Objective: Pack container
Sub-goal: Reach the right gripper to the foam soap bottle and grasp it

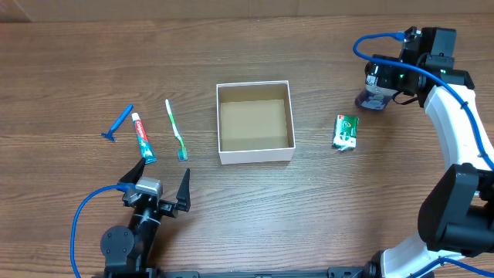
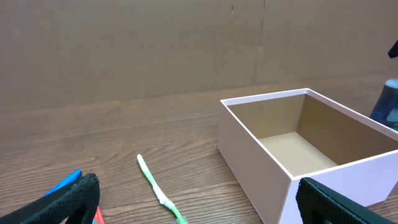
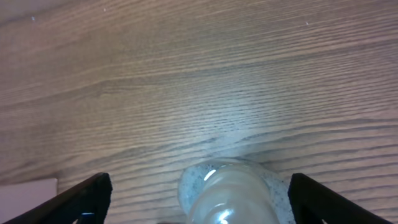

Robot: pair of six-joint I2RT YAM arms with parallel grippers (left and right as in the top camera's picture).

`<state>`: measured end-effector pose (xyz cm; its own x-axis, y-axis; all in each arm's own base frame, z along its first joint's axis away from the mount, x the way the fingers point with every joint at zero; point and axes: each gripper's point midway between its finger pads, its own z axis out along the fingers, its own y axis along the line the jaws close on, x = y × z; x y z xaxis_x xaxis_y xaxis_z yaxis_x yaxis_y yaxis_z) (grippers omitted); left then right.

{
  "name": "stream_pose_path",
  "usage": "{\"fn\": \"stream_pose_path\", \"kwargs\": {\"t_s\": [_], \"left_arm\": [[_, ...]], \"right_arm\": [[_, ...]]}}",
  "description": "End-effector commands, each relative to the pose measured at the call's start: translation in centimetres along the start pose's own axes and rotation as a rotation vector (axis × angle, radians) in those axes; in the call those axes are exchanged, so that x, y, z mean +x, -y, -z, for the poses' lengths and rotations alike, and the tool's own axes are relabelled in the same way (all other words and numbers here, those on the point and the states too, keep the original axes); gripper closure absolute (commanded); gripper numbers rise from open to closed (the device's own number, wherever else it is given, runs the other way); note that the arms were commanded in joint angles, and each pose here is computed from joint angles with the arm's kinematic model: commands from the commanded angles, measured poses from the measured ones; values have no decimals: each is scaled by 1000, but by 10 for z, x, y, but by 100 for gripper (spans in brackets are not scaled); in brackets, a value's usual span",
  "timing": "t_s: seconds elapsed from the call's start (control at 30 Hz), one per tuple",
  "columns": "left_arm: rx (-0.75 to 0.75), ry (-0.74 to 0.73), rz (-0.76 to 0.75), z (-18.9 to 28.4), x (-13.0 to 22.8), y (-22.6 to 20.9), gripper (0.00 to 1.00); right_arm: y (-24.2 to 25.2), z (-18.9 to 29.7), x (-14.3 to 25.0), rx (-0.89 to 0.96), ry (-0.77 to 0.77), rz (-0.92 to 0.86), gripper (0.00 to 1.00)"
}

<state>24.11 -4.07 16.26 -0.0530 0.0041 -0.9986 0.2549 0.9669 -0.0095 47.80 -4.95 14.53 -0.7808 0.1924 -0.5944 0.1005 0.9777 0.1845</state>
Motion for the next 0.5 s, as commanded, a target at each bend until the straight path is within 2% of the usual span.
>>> {"fn": "stream_pose_path", "kwargs": {"t_s": [0.0,0.13,0.2,0.23,0.27,0.37,0.4,0.47], "left_arm": [[-3,6,5,0,0,-1,0],[-3,6,5,0,0,-1,0],[-3,6,5,0,0,-1,0],[-3,6,5,0,0,-1,0],[-3,6,5,0,0,-1,0],[-3,6,5,0,0,-1,0],[-3,6,5,0,0,-1,0],[-3,6,5,0,0,-1,0]], "right_arm": [[7,2,-5,21,16,2,16],[13,-5,6,44,0,-1,21],[14,-5,5,51,4,0,27],[17,-5,5,67,3,0,33],[17,-5,6,69,2,0,34],[17,-5,6,69,2,7,51],[17,-5,6,69,1,7,65],[17,-5,6,69,1,7,79]]}}
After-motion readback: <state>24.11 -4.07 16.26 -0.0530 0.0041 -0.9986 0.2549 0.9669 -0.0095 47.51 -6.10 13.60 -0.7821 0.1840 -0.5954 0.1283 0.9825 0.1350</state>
